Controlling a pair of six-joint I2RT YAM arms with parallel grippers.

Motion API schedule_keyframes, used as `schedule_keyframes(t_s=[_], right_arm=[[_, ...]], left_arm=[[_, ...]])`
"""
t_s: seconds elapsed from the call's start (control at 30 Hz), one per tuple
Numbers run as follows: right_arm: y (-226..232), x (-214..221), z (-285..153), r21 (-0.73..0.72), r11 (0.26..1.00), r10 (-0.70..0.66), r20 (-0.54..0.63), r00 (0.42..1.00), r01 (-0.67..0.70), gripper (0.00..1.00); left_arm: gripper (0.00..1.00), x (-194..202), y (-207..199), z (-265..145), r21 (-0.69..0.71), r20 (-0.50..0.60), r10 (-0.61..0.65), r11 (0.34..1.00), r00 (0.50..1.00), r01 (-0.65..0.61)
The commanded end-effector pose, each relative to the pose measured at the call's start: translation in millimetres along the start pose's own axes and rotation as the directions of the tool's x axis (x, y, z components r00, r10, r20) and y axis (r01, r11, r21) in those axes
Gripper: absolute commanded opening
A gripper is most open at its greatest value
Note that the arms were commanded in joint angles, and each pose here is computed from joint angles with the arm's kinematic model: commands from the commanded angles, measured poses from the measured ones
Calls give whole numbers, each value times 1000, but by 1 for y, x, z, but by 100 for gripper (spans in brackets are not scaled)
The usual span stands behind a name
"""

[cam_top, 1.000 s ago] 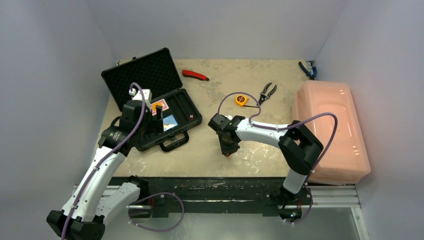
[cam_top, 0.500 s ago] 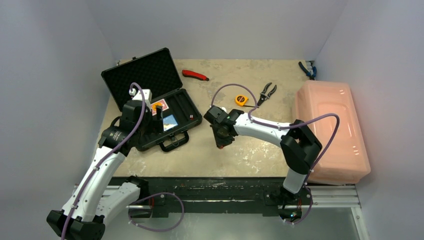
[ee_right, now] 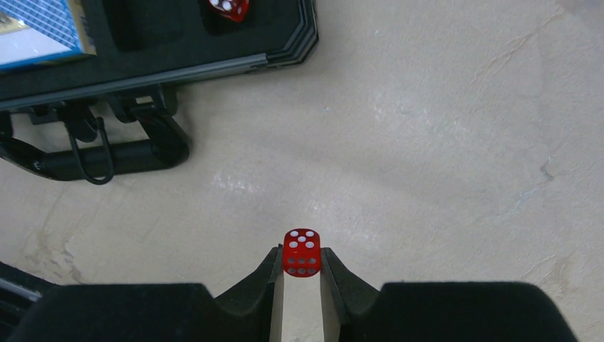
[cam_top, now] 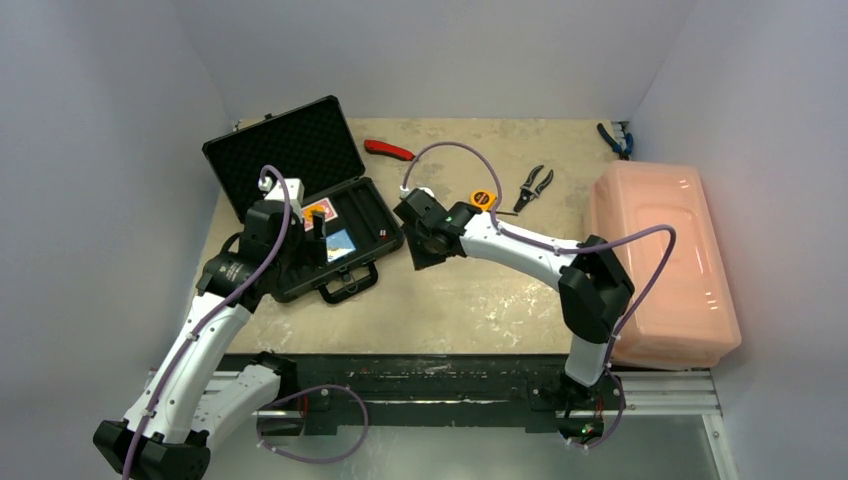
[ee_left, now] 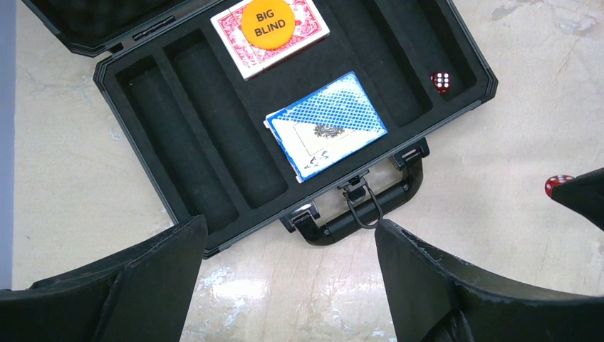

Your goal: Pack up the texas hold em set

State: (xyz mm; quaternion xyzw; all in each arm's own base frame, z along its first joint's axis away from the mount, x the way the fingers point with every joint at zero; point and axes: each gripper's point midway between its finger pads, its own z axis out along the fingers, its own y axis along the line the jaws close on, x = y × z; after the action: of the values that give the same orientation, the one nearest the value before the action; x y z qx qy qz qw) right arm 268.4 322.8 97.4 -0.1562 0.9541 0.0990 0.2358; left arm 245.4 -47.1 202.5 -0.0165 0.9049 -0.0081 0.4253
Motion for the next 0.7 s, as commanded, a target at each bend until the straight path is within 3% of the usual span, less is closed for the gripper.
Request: schedule_keyframes(t_s=[0.0, 0.23, 0.67], right_arm=[[15, -41, -19, -36, 999, 4, 113, 994, 0, 0], [21, -74, -32, -21, 1000, 6, 189, 982, -2, 0], [37, -115, -7, 23, 999, -50, 230, 972, 46, 0]], left_arm=[[88, -13, 0, -7, 13, 43, 6, 1000, 999, -7], [88, -14, 1, -9, 12, 53, 3, 1000, 999, -4], [88, -13, 3, -7, -1, 47, 6, 1000, 999, -6]])
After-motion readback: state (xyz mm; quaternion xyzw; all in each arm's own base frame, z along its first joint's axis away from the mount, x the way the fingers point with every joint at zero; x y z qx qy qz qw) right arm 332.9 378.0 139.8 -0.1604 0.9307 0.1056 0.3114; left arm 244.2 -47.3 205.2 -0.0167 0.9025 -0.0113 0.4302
